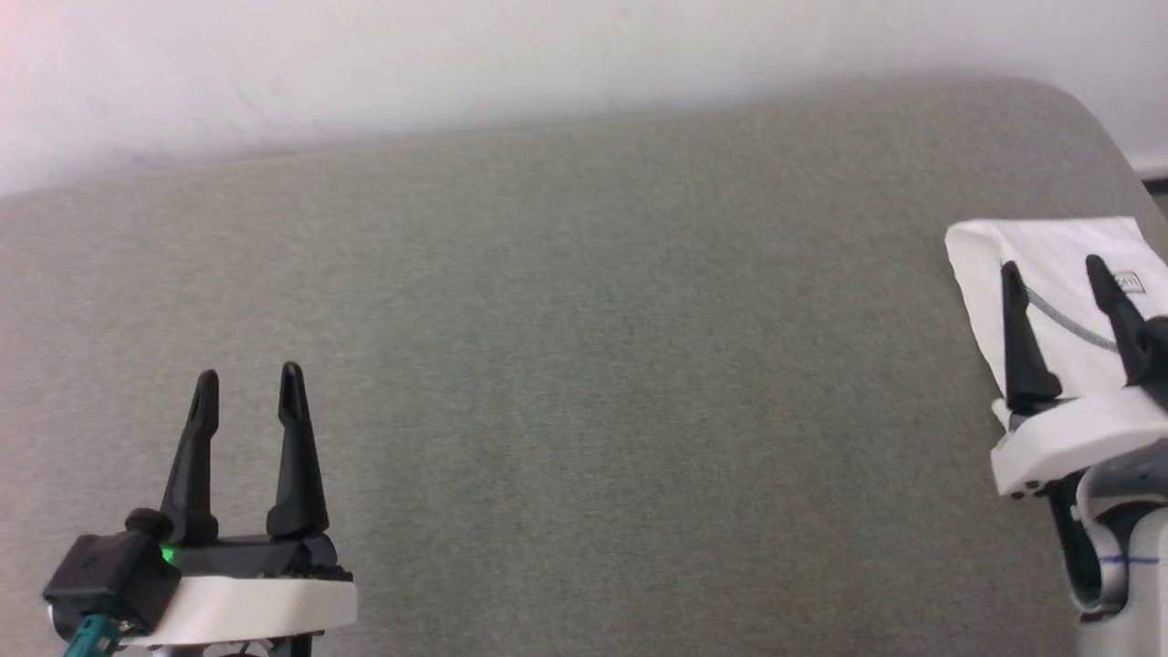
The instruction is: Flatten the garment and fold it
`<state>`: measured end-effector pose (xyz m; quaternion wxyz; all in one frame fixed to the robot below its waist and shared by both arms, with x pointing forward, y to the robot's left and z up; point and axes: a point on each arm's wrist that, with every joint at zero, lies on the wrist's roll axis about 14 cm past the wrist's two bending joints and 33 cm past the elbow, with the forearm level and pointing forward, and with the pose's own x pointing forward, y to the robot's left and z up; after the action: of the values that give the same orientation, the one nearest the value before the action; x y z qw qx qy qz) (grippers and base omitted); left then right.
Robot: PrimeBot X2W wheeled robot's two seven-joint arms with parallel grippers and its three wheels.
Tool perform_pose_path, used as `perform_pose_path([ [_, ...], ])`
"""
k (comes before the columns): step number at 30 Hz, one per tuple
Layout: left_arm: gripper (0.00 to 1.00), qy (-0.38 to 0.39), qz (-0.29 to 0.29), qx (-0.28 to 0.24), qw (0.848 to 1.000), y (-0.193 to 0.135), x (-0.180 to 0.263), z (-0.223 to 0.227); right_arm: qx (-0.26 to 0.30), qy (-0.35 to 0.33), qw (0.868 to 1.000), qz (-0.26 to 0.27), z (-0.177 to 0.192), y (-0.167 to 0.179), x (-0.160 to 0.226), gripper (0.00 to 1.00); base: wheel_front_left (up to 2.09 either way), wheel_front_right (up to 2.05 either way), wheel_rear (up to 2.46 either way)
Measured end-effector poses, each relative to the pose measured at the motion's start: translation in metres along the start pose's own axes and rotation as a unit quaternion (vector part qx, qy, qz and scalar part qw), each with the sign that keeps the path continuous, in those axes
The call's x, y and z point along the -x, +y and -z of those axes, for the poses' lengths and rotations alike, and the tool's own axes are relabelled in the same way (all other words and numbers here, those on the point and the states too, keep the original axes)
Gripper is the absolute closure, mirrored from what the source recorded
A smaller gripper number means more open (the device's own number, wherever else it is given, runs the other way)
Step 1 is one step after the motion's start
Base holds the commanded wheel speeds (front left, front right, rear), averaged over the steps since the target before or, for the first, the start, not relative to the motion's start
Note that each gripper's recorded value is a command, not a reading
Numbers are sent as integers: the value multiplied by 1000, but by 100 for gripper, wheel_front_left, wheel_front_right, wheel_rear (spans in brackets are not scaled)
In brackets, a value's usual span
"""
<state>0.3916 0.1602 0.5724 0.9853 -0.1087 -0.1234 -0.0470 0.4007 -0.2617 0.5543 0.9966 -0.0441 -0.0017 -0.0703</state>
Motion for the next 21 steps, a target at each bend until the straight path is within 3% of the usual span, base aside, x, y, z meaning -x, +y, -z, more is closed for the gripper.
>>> perform_pose_path([
  [10, 0, 4, -11, -41, 999, 13, 22, -2, -16, -94, 994, -50, -27, 42, 12, 0, 0, 0, 0],
  [21, 0, 28, 8, -77, 997, 3, 39, 14, -37, -58, 996, -49, 23, 41, 38, 0, 0, 0, 0],
])
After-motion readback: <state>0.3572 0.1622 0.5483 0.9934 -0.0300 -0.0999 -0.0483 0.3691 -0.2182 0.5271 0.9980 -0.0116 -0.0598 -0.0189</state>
